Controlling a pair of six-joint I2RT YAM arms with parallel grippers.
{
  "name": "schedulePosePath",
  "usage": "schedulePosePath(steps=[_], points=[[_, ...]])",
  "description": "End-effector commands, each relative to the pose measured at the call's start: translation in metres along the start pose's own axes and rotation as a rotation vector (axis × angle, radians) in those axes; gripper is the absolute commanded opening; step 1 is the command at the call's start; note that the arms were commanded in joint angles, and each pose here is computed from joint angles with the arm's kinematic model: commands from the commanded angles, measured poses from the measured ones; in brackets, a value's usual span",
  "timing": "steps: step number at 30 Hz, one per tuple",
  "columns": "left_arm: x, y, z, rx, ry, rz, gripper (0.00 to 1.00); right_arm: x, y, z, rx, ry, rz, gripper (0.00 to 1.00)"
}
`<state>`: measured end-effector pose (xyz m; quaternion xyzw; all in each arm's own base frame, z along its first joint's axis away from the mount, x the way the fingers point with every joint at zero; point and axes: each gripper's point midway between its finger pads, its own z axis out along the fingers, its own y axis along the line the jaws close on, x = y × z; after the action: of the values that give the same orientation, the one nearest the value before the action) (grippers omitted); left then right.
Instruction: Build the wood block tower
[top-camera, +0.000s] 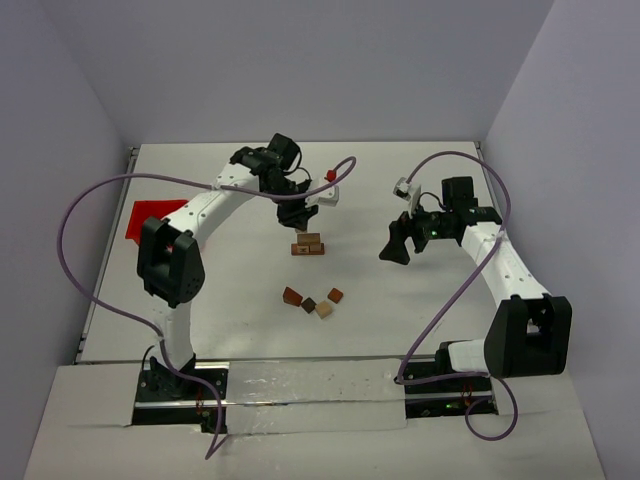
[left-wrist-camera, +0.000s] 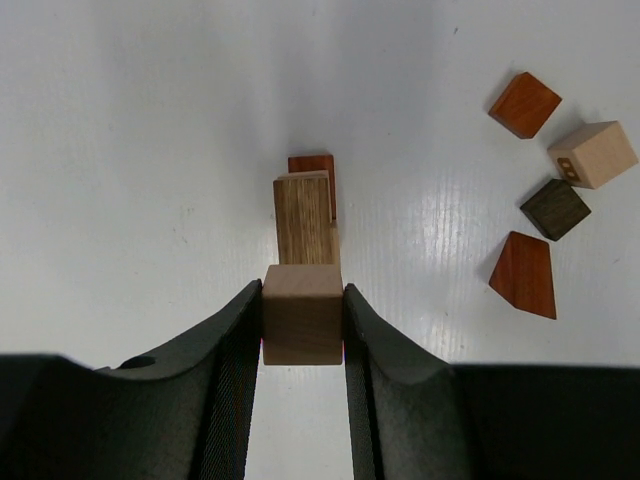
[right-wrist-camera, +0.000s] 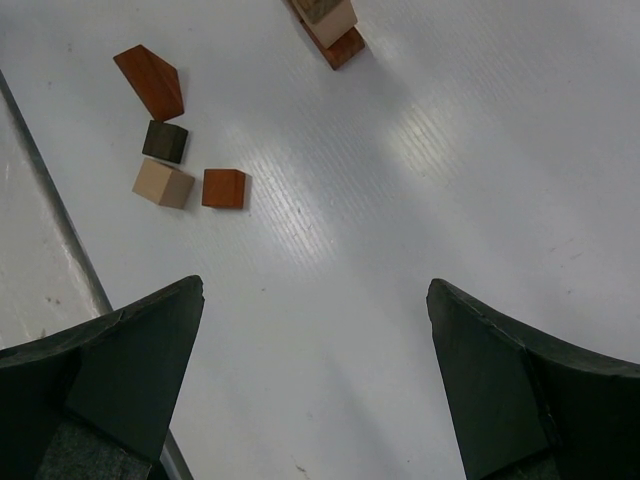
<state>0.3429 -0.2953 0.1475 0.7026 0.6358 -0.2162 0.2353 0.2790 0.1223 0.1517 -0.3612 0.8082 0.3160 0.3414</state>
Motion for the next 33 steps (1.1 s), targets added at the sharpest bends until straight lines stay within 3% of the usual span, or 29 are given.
schedulePosePath(steps=[1, 14, 33], points=[[0.000, 0.010, 0.001, -0.016, 0.004, -0.030, 0.06, -0.018, -0.003, -0.005, 0.018, -0.024, -0.029, 1.00], [0.010, 0.021, 0.020, -0.010, 0.020, -0.064, 0.20, -0.016, -0.002, -0.002, 0.007, -0.008, -0.024, 1.00], [0.015, 0.022, 0.041, -0.018, 0.059, -0.099, 0.22, -0.012, -0.003, 0.002, -0.003, 0.012, -0.014, 1.00]])
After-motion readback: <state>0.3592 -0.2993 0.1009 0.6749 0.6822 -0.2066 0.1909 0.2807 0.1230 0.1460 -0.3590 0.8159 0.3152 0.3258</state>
